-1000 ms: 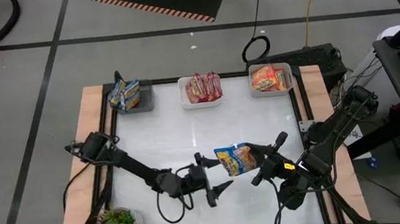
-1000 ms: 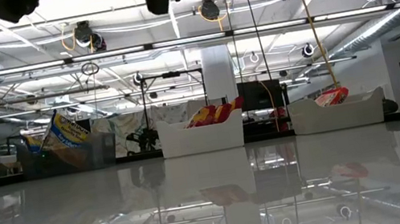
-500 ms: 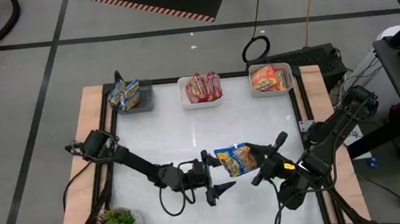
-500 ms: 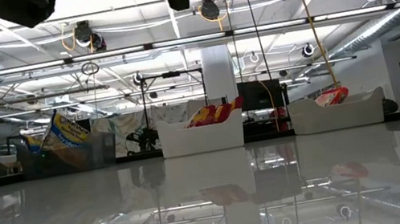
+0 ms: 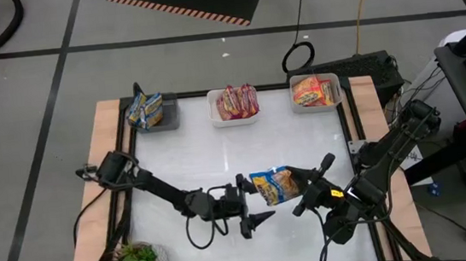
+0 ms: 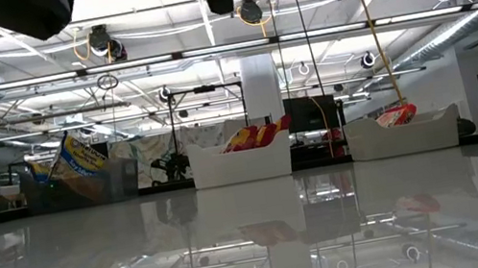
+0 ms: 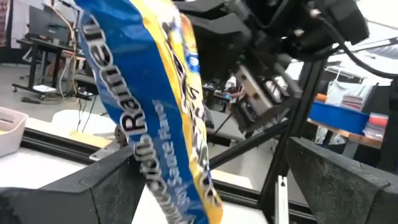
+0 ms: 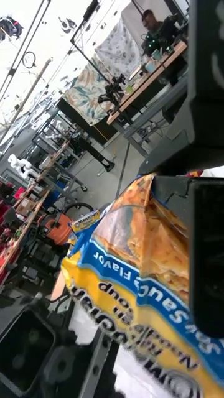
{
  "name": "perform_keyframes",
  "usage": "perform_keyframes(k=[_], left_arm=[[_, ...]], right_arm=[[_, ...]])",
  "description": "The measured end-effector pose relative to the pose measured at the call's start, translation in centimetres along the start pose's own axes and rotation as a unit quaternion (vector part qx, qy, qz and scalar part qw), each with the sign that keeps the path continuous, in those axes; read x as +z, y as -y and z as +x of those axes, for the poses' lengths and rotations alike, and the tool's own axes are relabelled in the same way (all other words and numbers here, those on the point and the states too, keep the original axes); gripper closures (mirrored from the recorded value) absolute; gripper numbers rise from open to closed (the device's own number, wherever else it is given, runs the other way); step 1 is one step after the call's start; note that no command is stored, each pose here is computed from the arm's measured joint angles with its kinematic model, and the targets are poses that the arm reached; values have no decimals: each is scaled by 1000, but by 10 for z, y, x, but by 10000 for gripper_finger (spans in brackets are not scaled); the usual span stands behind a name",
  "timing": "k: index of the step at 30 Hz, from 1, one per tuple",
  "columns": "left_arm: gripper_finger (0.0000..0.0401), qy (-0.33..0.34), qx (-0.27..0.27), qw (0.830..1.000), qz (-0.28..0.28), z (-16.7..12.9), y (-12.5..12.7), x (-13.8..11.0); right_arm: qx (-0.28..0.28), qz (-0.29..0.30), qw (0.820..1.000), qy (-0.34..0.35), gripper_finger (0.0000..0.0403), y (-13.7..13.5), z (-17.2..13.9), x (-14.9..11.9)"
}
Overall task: Sort Maruchan noodles
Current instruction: Put the blue noodle pack into the black bin
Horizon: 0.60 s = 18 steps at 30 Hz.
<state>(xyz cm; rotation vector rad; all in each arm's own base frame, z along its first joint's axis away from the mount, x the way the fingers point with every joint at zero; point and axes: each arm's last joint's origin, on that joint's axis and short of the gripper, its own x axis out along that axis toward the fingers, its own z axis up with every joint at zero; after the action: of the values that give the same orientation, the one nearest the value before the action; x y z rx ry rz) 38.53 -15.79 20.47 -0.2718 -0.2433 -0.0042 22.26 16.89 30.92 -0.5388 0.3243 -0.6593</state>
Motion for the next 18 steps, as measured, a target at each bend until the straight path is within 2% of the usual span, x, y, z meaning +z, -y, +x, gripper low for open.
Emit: perform_keyframes(k=[6, 9, 13, 18], left_arm=[[28, 4, -14, 1000, 4, 8, -17, 4], [41, 11, -31, 999, -11, 12, -27, 8], [86, 10, -37, 999, -20, 13, -29, 8], [168, 9, -38, 999, -22, 13, -29, 8]], right_arm=[[0, 4, 1000, 1, 403, 0, 0, 1], [1, 4, 1000, 2, 403, 0, 0, 2], [1, 2, 1000, 4, 403, -1, 0, 4], [1, 0, 1000, 4, 403, -1, 0, 4]])
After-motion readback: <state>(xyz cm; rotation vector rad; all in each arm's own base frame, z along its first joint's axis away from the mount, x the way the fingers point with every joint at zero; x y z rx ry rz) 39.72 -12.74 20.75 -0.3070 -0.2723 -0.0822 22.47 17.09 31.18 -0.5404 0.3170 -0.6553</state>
